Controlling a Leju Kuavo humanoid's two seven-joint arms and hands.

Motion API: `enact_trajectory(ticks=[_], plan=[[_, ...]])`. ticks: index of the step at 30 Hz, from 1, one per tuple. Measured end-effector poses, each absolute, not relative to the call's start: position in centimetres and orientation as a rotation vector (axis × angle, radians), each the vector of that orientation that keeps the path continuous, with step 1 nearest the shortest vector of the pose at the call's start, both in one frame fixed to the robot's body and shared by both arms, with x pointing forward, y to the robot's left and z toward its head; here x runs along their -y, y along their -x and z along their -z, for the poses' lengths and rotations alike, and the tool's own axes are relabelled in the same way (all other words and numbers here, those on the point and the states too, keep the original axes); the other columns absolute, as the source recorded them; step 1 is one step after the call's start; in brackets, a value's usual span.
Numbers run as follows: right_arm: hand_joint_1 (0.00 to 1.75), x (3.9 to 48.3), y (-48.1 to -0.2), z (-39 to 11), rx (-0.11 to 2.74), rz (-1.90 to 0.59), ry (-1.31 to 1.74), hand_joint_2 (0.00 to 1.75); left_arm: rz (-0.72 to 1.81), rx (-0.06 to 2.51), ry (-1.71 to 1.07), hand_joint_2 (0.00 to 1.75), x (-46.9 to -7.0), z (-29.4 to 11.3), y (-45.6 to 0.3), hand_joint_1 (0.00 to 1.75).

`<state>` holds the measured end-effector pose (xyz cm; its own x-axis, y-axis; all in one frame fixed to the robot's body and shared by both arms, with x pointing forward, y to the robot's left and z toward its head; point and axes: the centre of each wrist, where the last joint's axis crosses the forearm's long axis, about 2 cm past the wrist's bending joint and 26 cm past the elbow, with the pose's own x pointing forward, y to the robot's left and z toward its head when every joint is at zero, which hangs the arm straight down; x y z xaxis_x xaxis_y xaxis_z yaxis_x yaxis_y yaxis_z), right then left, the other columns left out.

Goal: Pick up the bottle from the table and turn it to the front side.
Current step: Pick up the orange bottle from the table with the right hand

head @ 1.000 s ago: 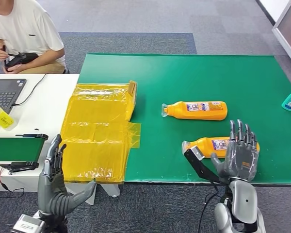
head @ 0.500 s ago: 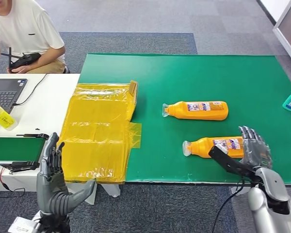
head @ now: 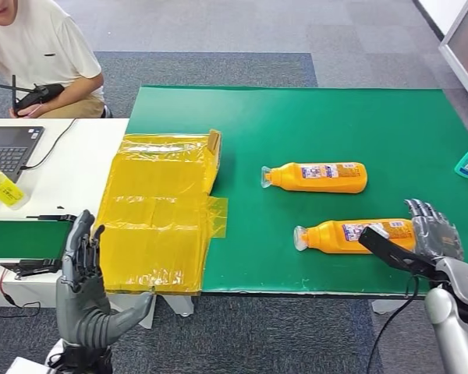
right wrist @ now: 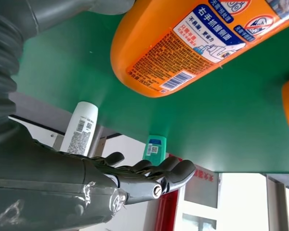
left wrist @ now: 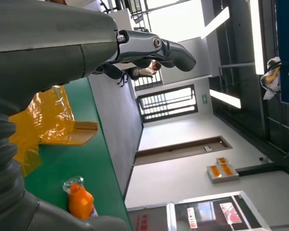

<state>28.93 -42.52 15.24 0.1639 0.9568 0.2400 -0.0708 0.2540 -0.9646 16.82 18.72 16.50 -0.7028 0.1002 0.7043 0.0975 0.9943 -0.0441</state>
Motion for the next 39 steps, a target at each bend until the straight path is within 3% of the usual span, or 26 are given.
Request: enact_trajectory(ticks=[5,12,27,39], plan=[[0.0,41.9,-30.2,-15.3,1.132,-0.991,1.006,1.75,0.006,2.351,0.162,1.75,-18.8,-16.4,-16.8,0.0],[0.0,40.5,-33.1,-15.2,1.115,-1.08,0.964,1.75,-0.123,2.336,0.464,1.75,-19.0,-16.2,-16.7,0.0],[0.0,38.1,-37.6,-14.4,1.0,-1.252,0.928,1.75,-0.14,2.32,0.515,1.75,-20.0,-15.6,-16.4,0.0],[0.0,37.7,-38.2,-13.3,0.956,-1.319,0.907,1.75,-0.144,2.313,0.517,1.75,-20.1,-15.4,-16.4,0.0]])
